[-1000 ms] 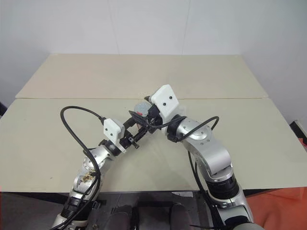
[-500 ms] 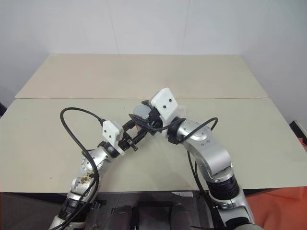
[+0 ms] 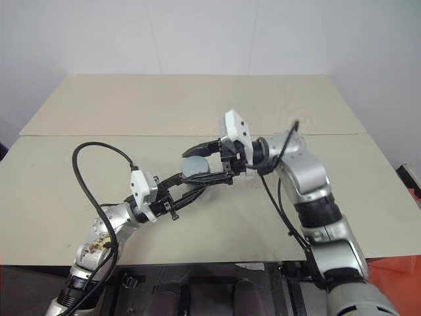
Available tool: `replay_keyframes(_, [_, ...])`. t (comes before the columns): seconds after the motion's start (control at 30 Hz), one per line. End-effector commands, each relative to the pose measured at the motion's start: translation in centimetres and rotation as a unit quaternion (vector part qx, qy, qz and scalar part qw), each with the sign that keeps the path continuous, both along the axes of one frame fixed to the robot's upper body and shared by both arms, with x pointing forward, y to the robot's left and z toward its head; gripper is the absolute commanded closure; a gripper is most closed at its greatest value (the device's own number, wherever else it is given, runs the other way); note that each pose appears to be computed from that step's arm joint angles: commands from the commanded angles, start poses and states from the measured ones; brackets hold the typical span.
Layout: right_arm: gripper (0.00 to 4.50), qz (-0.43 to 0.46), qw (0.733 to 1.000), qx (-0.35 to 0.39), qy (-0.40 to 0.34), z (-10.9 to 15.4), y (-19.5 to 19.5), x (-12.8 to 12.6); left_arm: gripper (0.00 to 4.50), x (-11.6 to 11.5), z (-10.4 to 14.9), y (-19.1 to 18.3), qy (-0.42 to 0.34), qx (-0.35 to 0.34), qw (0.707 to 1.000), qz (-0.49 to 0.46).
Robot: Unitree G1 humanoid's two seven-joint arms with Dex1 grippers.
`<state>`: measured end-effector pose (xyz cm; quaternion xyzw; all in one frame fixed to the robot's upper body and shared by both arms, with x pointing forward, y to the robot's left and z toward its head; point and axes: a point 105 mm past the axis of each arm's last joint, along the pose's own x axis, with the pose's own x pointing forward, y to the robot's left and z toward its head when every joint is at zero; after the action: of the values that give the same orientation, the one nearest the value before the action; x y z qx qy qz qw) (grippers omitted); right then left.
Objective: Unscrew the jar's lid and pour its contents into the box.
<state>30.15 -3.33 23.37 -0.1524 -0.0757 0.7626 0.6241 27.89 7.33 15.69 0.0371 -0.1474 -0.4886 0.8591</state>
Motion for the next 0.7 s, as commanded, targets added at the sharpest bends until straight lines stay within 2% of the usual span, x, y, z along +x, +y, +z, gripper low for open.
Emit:
replay_keyframes(0.03, [1.72, 0.102, 0.994, -0.018, -0.031, 0.5, 1.1, -0.6, 2.61, -0.9, 1.8, -1.0, -0.036, -0.014, 0.999, -0.024])
replay_keyframes(0.23, [1.72, 0.125, 0.990, -0.045, -0.052, 0.1, 1.7, 0.3, 2.61, -1.0, 1.8, -1.2, -0.039, -0.013, 0.999, -0.024])
replay_keyframes(0.4, [1.72, 0.108, 0.992, -0.028, -0.059, 0.7, 1.7, 1.3, 2.61, -1.2, 1.7, -0.9, -0.032, -0.012, 0.999, -0.019])
replay_keyframes(0.57, [0.09, 0.099, 0.993, 0.036, -0.061, 2.6, 0.0, 0.5, 2.61, -0.6, 1.1, 0.0, -0.020, -0.028, 0.999, 0.019])
replay_keyframes(0.7, [0.04, 0.030, 0.992, 0.093, -0.078, 3.7, -1.8, -0.7, 2.61, 0.3, 0.3, 0.8, -0.018, -0.030, 0.998, 0.061])
